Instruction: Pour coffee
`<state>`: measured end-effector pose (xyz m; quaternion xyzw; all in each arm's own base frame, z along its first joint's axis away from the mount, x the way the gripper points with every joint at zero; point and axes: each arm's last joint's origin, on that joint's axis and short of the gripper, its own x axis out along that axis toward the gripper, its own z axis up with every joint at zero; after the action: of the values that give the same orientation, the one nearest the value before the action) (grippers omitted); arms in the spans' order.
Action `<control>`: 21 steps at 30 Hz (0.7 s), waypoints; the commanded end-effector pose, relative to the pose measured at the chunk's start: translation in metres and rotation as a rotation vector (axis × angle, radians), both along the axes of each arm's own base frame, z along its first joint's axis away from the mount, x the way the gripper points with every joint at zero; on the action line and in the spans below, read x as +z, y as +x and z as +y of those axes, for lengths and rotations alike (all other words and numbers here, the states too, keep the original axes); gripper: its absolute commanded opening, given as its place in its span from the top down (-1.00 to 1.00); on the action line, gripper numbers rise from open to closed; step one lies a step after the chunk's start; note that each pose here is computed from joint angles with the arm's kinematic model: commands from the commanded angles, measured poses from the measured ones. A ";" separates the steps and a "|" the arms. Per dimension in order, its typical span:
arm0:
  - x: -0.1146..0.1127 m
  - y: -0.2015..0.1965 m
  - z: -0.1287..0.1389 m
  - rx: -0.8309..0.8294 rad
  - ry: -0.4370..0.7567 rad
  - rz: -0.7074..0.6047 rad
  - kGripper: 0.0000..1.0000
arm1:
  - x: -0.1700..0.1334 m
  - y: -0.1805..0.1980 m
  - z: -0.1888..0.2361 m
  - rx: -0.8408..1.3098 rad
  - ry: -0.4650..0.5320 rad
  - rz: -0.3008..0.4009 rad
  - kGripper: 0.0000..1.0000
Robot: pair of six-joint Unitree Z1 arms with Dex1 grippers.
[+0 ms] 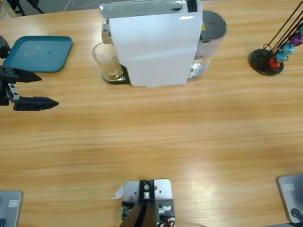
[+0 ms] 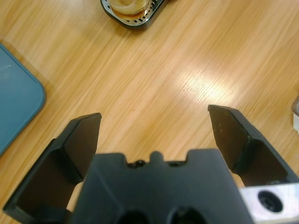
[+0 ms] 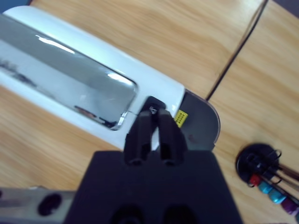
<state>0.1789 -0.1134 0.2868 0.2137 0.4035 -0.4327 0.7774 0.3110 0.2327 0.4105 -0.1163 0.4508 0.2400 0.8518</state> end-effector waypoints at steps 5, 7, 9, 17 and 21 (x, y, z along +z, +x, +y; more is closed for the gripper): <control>0.001 -0.010 -0.001 -0.037 -0.011 -0.022 -1.00 | 0.079 -0.136 -0.091 0.037 0.127 -0.172 -1.00; 0.003 -0.015 0.000 -0.041 -0.016 -0.032 -1.00 | 0.069 -0.144 -0.098 0.029 0.129 -0.153 -1.00; 0.006 -0.021 0.003 -0.043 -0.025 -0.046 -1.00 | 0.064 -0.151 -0.103 0.019 0.150 -0.146 -1.00; 0.004 -0.026 0.004 -0.044 -0.020 -0.038 -1.00 | 0.035 -0.099 -0.060 0.022 0.106 -0.073 -0.76; 0.001 -0.025 0.004 -0.042 -0.015 -0.028 -1.00 | 0.036 -0.056 -0.029 0.018 0.092 -0.071 -0.67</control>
<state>0.1619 -0.1119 0.2981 0.2203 0.3721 -0.4462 0.7835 0.1864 0.1479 0.4682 -0.0740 0.3703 0.2675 0.8865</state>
